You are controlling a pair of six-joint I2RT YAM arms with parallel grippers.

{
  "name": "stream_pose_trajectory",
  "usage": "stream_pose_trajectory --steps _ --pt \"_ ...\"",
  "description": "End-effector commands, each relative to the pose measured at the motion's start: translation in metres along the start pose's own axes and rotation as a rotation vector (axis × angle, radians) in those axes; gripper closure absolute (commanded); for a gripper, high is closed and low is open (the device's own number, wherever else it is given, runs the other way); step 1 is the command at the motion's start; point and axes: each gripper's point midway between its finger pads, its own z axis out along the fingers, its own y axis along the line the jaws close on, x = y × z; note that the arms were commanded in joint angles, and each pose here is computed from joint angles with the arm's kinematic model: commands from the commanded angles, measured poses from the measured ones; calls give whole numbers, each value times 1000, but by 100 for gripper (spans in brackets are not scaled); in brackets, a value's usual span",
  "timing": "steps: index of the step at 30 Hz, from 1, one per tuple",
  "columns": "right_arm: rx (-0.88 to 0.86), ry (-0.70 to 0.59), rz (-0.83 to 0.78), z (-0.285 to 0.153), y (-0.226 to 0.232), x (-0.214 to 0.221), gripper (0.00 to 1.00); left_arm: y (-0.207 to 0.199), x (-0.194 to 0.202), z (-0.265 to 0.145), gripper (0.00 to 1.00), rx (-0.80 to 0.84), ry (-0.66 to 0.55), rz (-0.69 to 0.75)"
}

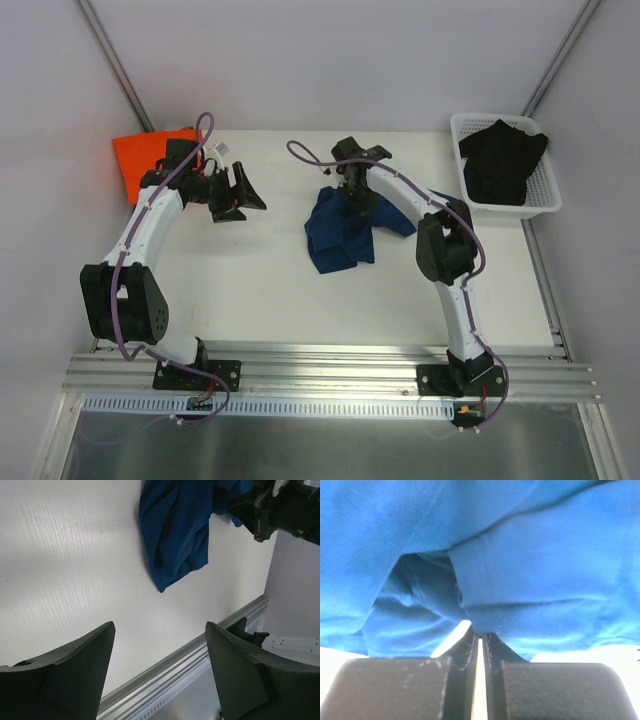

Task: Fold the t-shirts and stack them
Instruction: Flatten out the tshirt

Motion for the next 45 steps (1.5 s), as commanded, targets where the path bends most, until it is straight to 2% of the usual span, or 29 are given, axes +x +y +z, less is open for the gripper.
stream_pose_trajectory --steps 1,7,17,23,26,30,32,33,34,35,37,41,45 --pt "80 -172 20 -69 -29 -27 100 -12 -6 -12 26 33 -36 6" --pt "101 -205 31 -87 -38 -26 99 -13 -2 -10 27 44 -22 -16" --pt "157 -256 57 -103 -65 -33 100 -2 25 16 27 12 73 -18" --pt "173 -289 70 -108 -74 -43 100 -12 37 46 42 1 150 63" --pt "181 -306 81 -111 -80 -48 99 -16 45 62 46 -4 195 93" --pt "176 -315 94 -110 -83 -51 100 -23 49 84 46 2 246 129" --pt "165 -312 99 -108 -80 -51 100 -46 45 112 45 17 275 240" --pt "165 -314 99 -108 -80 -52 100 -46 45 113 45 17 275 241" --pt "165 -314 98 -107 -81 -52 100 -60 37 118 44 30 257 305" --pt "167 -316 96 -107 -81 -53 100 -62 49 134 44 22 302 329" --pt "171 -316 96 -106 -82 -54 100 -78 47 148 42 39 302 401" --pt "164 -319 101 -107 -81 -55 100 -85 71 179 37 21 362 463" --pt "160 -320 106 -105 -81 -56 100 -77 79 192 36 -5 386 473"
